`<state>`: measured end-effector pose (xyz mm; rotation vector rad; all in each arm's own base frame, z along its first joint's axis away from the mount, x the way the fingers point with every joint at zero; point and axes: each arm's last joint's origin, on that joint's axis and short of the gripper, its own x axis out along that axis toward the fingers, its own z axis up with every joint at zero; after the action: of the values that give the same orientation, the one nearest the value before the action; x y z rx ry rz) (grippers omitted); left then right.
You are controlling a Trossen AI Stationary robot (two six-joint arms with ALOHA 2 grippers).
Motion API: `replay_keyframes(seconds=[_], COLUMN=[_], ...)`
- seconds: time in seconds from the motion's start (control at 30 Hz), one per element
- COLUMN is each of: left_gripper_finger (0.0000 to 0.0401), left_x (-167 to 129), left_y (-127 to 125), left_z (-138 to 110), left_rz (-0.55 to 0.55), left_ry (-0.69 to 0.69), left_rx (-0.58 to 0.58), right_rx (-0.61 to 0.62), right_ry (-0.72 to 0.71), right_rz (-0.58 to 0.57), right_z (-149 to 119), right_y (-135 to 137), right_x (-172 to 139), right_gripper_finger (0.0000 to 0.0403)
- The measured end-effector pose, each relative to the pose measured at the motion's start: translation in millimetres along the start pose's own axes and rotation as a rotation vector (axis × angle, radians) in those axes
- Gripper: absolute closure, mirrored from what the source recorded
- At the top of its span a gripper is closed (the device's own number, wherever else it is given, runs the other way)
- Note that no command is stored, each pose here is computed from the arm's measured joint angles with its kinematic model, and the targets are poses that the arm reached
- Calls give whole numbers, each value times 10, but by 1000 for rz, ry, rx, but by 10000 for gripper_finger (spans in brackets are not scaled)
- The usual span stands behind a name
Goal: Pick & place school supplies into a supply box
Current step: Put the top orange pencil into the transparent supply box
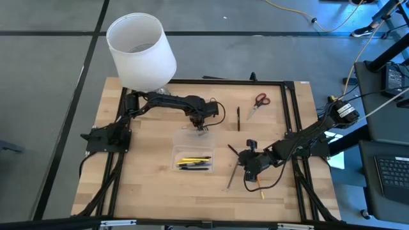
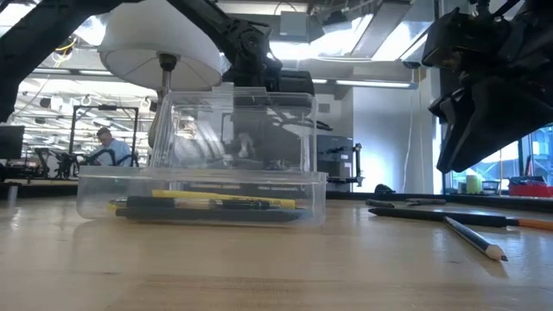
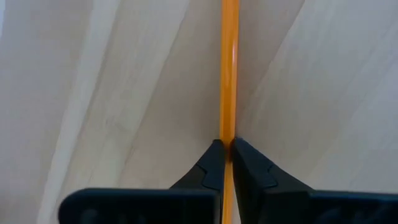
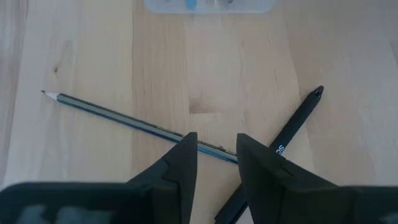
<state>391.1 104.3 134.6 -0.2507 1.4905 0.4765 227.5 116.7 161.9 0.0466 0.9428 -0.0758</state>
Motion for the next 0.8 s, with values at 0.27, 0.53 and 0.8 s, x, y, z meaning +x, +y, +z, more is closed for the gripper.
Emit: replay_keyframes(seconds=[0.27, 0.53, 0.8], left_gripper_finger=[397, 398, 399], left_x=[13, -70, -75], left_y=[-24, -52, -87], left_z=[-111, -217, -521], left_rz=[29, 52, 72], left_ry=[85, 63, 103], left_rx=[8, -9, -43], right_rx=[33, 38, 38], right_ry=[10, 10, 9], right_rz=[18, 18, 19], right_z=[-5, -6, -6], right_y=[10, 10, 10], right_x=[-2, -1, -1], right_gripper_finger=[287, 287, 287])
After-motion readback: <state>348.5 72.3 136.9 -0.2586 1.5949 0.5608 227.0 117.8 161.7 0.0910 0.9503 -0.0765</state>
